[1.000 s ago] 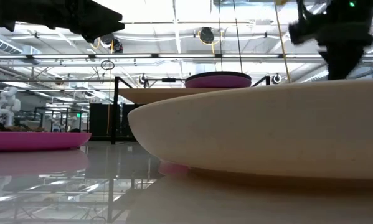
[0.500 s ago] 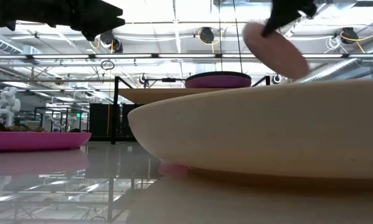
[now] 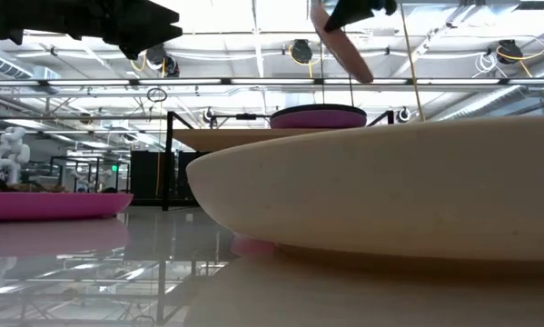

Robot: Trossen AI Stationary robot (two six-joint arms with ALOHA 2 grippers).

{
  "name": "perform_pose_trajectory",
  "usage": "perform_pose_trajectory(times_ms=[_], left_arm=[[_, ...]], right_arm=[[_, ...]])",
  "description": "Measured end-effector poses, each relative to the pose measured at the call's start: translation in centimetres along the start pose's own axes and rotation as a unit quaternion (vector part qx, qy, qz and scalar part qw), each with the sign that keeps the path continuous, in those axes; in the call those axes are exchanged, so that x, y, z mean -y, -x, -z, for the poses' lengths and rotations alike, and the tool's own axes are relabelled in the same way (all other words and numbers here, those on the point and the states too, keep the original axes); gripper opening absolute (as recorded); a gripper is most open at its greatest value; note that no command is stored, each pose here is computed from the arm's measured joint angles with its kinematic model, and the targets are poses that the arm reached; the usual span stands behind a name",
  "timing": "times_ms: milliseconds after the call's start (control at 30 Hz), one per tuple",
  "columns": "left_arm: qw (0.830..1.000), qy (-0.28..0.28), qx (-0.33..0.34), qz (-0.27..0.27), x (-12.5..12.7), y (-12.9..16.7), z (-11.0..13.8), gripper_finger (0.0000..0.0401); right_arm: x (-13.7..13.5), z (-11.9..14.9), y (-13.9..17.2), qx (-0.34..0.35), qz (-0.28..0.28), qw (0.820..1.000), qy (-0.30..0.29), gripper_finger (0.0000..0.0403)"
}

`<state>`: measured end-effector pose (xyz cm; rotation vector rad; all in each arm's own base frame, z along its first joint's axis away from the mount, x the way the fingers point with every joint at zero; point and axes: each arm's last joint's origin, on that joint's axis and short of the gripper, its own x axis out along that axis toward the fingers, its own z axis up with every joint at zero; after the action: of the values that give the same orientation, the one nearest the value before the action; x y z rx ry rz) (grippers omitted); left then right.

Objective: Place and stack plates onto a shelf
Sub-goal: Stack the light orange plate on top of the black plate on the shelf, then stack the right pink plate on top of the light orange plate on the shelf

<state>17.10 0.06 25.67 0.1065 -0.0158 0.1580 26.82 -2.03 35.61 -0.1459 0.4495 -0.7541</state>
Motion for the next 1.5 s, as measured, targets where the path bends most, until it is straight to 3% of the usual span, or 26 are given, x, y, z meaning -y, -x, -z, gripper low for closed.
perform_pose_trajectory(times_ms=[367,700,933,1067,1333,1500], left_arm=[[1.000,-0.004,0.019,-0.002,0.0,0.0,-0.4,0.0209],[1.000,-0.005,0.021,-0.003,0.0,0.0,-0.4,0.0209],[1.000,-0.003,0.021,-0.003,0.0,0.0,-0.4,0.0209],[0.999,0.039,0.021,-0.002,0.0,0.0,-0.4,0.0209],[0.999,0.029,0.023,-0.002,-0.1,0.0,-0.4,0.0209],[1.000,-0.018,-0.003,-0.018,-0.1,0.0,0.0,0.0209]], right_arm=[[2.7,1.5,-6.9,-0.078,-0.073,0.994,0.002,0.0000],[1.9,2.8,-8.6,-0.119,-0.086,0.989,0.018,0.0023],[2.0,2.9,-8.3,-0.130,-0.086,0.987,0.023,0.0062],[2.4,2.6,-7.6,-0.122,-0.087,0.989,0.008,0.0091],[3.1,1.2,-3.7,-0.090,-0.140,0.986,-0.024,0.0132],[3.4,0.4,-0.5,-0.058,-0.165,0.984,-0.045,0.0138]])
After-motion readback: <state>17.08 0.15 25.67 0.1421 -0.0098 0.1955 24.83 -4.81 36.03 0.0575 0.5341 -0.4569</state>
